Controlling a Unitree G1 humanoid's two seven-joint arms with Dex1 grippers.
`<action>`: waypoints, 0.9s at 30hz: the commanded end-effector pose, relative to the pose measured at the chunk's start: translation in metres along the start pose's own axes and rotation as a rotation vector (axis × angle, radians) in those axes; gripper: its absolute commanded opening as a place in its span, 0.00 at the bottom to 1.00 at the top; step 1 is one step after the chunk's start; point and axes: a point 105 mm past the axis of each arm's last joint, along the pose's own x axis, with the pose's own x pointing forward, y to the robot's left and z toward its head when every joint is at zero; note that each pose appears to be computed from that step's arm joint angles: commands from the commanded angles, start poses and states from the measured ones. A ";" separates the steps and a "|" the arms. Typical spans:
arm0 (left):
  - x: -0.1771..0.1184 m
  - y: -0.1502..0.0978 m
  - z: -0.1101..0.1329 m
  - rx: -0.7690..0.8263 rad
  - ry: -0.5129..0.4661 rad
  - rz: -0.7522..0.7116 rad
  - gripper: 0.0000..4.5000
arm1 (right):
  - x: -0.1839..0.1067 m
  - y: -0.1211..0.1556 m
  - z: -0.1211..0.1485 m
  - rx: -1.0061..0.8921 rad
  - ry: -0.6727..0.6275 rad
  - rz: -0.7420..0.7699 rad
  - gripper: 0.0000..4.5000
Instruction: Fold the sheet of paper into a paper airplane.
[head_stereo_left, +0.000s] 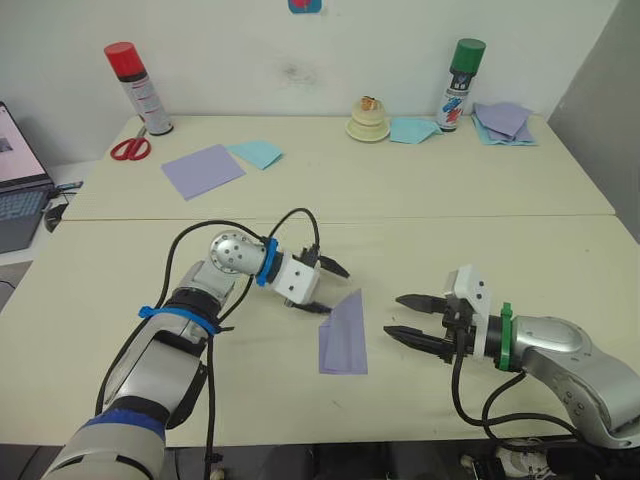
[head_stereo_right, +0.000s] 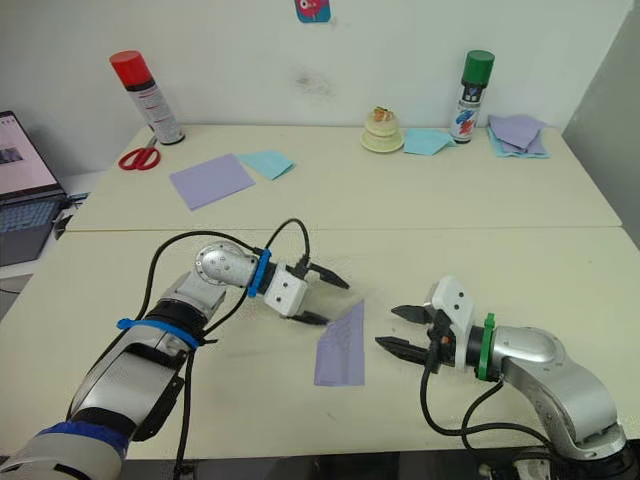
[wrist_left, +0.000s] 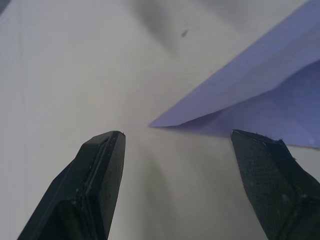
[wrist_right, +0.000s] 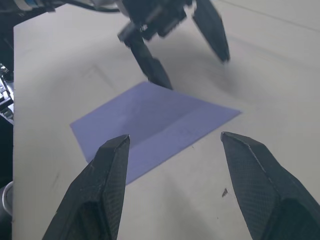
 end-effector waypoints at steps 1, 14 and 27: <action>0.002 0.009 0.011 0.080 -0.039 -0.022 0.83 | -0.002 0.003 0.011 0.002 -0.052 -0.036 0.67; 0.017 0.012 0.019 0.117 -0.085 -0.055 0.35 | 0.003 -0.008 0.006 0.029 -0.073 -0.116 0.67; -0.036 0.019 0.017 -0.221 0.082 0.051 0.01 | 0.005 -0.048 0.001 -0.025 -0.081 -0.195 0.67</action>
